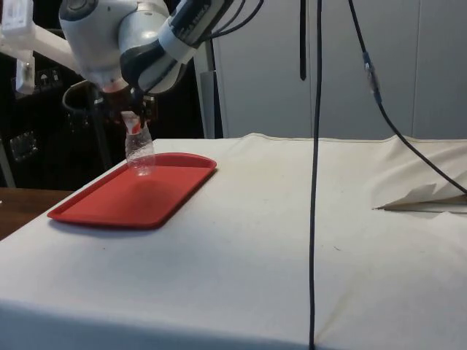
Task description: Place the bottle upright on the tray.
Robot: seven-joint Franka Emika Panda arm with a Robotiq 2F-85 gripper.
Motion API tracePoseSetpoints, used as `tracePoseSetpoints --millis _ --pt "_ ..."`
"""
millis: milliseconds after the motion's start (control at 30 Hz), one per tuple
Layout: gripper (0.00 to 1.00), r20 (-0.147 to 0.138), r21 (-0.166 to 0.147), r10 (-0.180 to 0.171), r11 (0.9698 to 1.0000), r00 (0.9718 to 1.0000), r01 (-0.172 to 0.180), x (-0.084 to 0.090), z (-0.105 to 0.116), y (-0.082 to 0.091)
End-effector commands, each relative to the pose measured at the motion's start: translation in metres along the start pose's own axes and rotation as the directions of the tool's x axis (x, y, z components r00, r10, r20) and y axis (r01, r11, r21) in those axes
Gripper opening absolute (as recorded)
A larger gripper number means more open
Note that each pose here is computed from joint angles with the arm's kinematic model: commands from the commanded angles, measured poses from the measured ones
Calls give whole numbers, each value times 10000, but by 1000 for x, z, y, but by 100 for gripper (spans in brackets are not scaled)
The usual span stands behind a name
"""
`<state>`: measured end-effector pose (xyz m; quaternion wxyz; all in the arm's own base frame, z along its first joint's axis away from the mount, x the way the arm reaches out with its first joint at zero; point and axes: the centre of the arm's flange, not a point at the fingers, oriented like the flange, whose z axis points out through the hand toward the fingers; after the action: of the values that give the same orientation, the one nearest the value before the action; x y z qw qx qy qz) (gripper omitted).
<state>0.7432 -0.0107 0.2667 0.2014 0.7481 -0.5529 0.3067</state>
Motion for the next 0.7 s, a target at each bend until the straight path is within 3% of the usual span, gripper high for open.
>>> tracePoseSetpoints --millis 0,467,667 --pt "14 -28 65 117 9999 9999 -117 -1 -1 0" --pt "14 -256 -120 -17 9999 9997 14 -7 -3 0" --pt "14 -529 -156 110 9998 9985 -118 -15 -2 0"
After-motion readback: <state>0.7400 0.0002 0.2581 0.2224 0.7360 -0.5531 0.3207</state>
